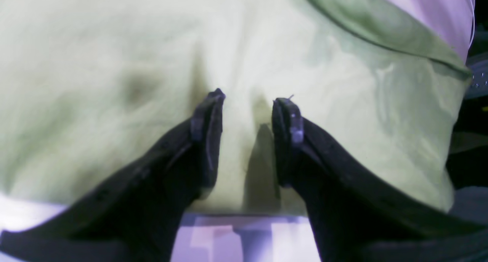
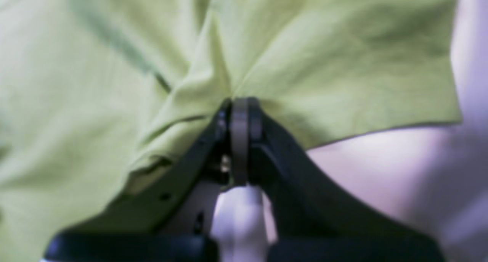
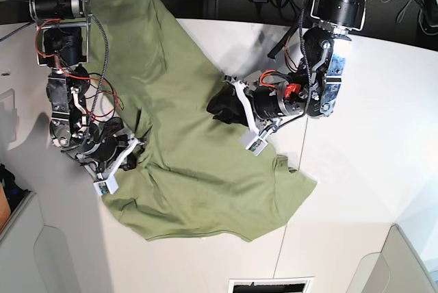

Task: Layout the t-shirt on the table in an organized manner, then fold the t-shirt properly
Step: 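Grasp the shirt with both grippers and pull it to spread flat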

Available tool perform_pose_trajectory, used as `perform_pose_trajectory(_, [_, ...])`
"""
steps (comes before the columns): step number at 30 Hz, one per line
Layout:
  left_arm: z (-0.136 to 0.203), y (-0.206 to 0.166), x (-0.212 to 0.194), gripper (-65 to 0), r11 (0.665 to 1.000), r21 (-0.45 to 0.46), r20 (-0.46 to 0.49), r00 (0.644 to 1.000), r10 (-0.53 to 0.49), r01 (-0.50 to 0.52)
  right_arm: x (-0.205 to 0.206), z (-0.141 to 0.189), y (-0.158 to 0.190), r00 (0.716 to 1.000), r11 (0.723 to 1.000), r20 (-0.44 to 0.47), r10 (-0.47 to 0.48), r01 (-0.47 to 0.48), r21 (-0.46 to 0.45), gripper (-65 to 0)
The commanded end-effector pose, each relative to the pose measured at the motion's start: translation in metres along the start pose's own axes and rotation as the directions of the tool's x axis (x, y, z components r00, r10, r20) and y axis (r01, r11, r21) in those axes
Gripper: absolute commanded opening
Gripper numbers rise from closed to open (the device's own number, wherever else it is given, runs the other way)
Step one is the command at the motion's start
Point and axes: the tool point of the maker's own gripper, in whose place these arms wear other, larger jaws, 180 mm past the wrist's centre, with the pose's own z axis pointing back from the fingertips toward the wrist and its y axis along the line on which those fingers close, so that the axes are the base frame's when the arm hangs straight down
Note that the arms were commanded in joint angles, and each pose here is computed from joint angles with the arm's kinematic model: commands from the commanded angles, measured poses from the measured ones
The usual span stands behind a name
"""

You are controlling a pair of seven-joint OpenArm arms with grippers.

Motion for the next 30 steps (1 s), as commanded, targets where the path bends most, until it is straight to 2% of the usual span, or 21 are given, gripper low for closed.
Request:
perform_pose_trajectory(1, [0.009,0.018,-0.007,-41.6,0.998,0.059,-0.055,0.998,-0.025,0.028,0.014,0.007,-0.021,1.0,0.998,0.015,0.018,-0.018,-0.056,-65.0])
perform_pose_trajectory(7, [0.03,0.042,-0.015,-41.6,0.994,0.104,-0.084,0.996,-0.033,0.042,0.012,0.022,-0.062,1.0,0.987,0.009,0.01,-0.008,-0.162,-65.0])
perform_pose_trajectory(14, [0.033,0.047,0.001,-41.6,0.992,0.111,-0.06,0.997,-0.051,0.058,0.035,0.034,-0.068,0.996,0.986,0.091,-0.01,0.025,-0.162,-65.0])
perform_pose_trajectory(17, [0.037,0.052,0.009,-41.6,0.991,0.115,-0.081,0.995,-0.061,0.07,0.053,0.043,-0.063,0.991,0.989,0.135,-0.023,0.042,-0.142,-65.0])
perform_pose_trajectory(20, [0.044,0.046,0.021,-41.6,0.996,0.069,-0.076,0.996,-0.055,0.06,0.074,0.052,-0.053,0.983,0.992,0.182,-0.012,0.034,-0.118,-65.0])
perform_pose_trajectory(23, [0.049,0.023,0.033,-41.6,0.997,-0.032,-0.033,0.997,-0.064,0.063,0.085,0.055,-0.043,0.979,0.995,0.205,0.005,0.016,-0.098,-65.0])
perform_pose_trajectory(26, [0.053,0.006,0.047,-41.6,0.994,-0.09,0.012,0.998,-0.065,0.066,0.084,0.047,-0.032,0.977,0.997,0.211,-0.005,0.021,-0.074,-65.0])
perform_pose_trajectory(30, [0.056,-0.016,0.059,-41.6,0.984,-0.166,0.062,0.997,-0.053,0.063,0.068,0.03,-0.026,0.983,0.996,0.182,0.009,0.008,-0.089,-65.0])
